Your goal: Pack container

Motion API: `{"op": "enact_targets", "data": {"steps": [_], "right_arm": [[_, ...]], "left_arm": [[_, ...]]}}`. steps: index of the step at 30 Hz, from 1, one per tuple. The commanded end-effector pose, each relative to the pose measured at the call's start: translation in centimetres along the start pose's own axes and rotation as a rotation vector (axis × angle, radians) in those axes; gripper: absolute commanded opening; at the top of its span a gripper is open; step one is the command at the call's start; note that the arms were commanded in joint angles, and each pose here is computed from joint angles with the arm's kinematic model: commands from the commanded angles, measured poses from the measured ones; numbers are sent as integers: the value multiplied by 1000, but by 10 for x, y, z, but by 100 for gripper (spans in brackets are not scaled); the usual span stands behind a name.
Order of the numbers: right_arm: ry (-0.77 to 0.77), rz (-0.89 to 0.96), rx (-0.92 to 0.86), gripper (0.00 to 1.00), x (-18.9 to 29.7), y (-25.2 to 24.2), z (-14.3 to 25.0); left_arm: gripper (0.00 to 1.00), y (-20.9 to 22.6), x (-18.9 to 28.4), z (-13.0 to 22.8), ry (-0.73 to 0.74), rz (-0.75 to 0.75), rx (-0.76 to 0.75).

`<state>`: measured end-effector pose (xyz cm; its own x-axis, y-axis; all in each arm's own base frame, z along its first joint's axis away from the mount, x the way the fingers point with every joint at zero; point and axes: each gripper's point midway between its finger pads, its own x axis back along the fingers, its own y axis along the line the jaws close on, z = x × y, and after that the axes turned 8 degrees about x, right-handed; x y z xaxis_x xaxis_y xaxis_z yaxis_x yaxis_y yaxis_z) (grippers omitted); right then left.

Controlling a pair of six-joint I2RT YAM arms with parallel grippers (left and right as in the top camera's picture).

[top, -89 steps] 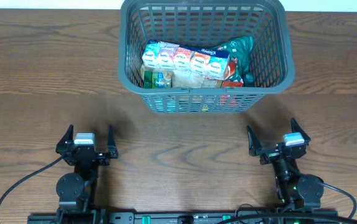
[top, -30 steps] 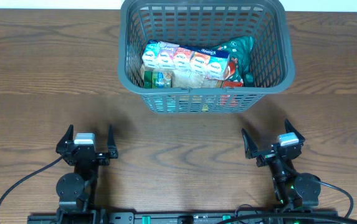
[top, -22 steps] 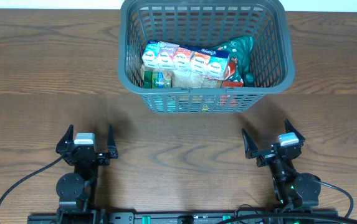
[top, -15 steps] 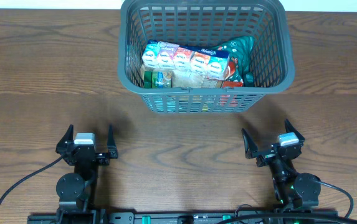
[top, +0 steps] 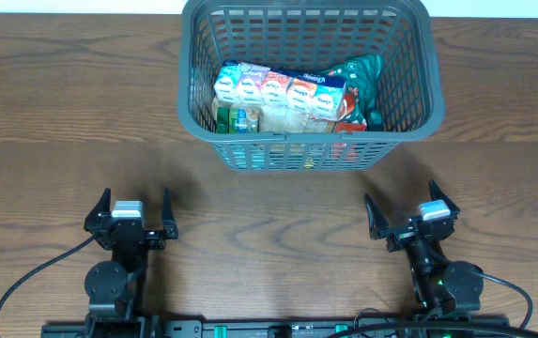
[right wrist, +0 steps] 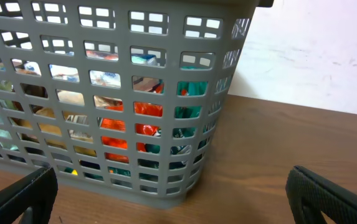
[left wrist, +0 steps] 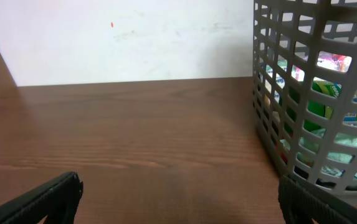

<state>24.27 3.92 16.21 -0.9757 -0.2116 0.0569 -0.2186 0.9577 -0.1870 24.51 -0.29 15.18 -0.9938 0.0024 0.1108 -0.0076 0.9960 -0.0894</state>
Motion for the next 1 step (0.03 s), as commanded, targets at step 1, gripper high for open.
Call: {"op": "enact_targets", "data": {"steps": [1], "right_arm": [[-2,-9,-9,99,0,2,1]], "left_arm": [[99,4,-1,17,50,-18,-19]]}}
